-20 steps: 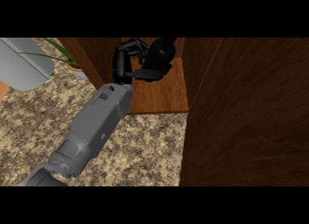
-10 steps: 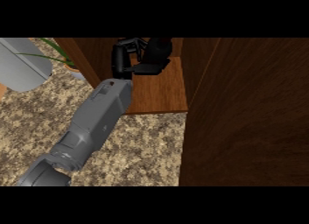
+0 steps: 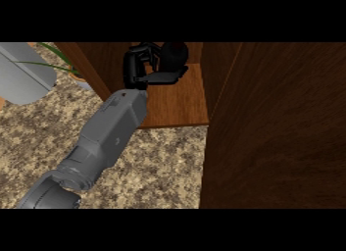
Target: Pick up the wine, place it into the cabinet and close the cabinet
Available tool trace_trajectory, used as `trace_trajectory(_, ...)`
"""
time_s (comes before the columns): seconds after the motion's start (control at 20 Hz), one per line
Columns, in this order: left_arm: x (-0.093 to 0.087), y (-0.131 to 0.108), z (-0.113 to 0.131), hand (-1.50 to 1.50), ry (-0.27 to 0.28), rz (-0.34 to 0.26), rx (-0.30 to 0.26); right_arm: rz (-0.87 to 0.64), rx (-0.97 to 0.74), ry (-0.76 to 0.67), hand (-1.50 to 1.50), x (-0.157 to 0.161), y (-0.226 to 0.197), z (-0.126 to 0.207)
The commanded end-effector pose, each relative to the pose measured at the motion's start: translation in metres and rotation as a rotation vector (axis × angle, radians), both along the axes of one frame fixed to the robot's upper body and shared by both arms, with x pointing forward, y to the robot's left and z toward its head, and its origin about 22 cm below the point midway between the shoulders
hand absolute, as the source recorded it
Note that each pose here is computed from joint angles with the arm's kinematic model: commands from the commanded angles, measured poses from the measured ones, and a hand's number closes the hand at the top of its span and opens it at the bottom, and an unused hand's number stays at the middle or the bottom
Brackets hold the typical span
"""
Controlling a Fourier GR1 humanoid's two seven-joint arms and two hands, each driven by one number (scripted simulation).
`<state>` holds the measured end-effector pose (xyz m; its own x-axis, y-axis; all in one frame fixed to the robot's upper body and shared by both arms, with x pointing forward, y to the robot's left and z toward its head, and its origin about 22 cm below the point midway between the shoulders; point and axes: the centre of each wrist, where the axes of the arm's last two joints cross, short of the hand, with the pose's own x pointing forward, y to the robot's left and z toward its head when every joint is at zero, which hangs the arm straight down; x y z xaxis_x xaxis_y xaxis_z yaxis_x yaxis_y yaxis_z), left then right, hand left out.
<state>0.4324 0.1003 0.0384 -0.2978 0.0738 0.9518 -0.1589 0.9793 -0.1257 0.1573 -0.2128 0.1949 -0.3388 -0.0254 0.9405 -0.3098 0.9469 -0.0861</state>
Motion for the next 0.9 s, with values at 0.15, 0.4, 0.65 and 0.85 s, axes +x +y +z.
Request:
trace_trajectory(0.15, 0.002, 0.028, -0.008, 1.5, 0.012, 0.046, 0.011, 0.016, 0.034, -0.033, -1.5, -0.007, -0.003, 0.008)
trace_trajectory(0.4, 0.001, 0.007, -0.004, -1.5, 0.048, 0.067, 0.062, 0.03, 0.024, -0.037, -1.5, -0.005, -0.002, 0.004)
trace_trajectory(0.65, -0.009, 0.01, -0.026, -1.5, 0.064, 0.076, 0.11, 0.028, 0.006, -0.02, -1.5, -0.005, -0.001, 0.015)
trace_trajectory(0.85, -0.009, 0.027, -0.031, -1.5, 0.081, 0.095, 0.163, 0.027, 0.022, -0.026, -1.5, -0.007, -0.003, 0.005)
